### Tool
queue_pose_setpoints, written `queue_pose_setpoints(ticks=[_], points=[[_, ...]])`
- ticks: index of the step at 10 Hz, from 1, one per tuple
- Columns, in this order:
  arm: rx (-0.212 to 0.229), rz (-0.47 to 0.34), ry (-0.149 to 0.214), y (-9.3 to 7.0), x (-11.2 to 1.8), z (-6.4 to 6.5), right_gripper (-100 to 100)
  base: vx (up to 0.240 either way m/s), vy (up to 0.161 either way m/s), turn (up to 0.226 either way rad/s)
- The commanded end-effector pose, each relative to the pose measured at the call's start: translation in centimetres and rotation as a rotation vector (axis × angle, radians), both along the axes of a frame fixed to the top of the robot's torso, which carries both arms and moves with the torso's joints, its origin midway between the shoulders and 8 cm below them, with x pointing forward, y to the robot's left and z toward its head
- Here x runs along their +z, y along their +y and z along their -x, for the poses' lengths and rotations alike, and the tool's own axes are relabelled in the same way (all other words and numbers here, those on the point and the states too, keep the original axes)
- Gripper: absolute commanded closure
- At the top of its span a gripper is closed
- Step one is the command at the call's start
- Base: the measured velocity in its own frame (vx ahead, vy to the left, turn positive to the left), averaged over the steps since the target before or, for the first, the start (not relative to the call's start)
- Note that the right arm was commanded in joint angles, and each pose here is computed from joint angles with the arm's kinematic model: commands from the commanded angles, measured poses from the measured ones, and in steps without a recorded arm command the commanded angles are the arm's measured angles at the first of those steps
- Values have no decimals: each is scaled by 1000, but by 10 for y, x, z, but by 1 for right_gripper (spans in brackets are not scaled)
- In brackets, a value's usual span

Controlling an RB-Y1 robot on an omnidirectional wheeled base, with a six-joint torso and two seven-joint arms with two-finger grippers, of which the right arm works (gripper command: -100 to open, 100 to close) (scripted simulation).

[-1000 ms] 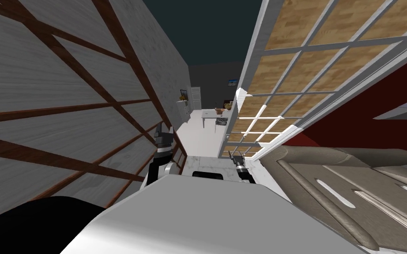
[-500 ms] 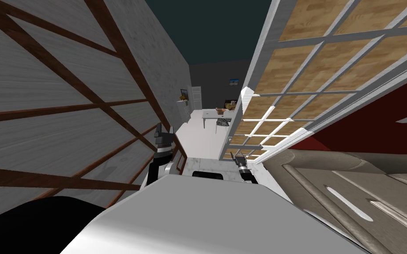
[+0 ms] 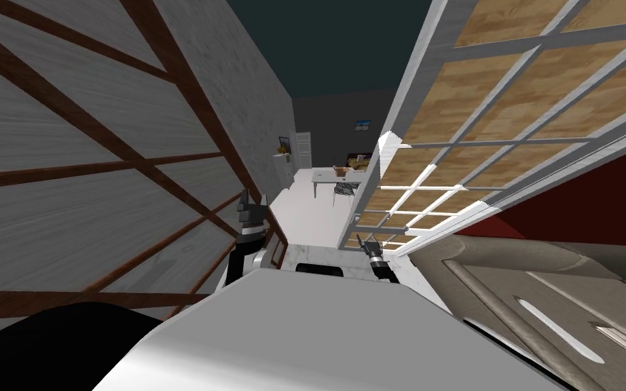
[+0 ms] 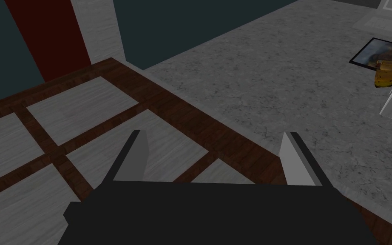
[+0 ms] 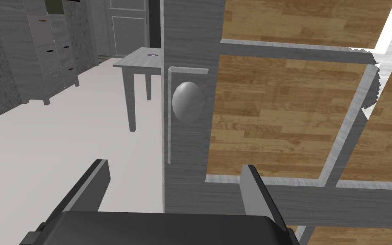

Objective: Pull the door open

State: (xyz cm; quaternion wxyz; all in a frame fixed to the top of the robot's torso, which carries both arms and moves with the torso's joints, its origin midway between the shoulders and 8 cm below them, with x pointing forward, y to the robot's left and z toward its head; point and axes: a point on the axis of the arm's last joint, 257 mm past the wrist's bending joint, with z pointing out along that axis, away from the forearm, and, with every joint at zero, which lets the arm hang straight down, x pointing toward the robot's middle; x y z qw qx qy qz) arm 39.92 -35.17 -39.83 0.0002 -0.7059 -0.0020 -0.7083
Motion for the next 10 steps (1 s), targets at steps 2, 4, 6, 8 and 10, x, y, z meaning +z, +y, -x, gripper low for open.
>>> queue_pose_setpoints(ticks=[2,4,6,8,10], points=[[-44,-1,-6,-13,2,-1,-100,-1,-26,238],[-86,-1,-11,-26,4,0,-100,-17,-36,236],[-119,-1,-14,-36,5,0,-100,-10,-35,179],[-156,-2,-17,-47,6,2,-100,-2,-32,197],[-198,-2,-20,-60,7,4,-100,-10,-33,208]])
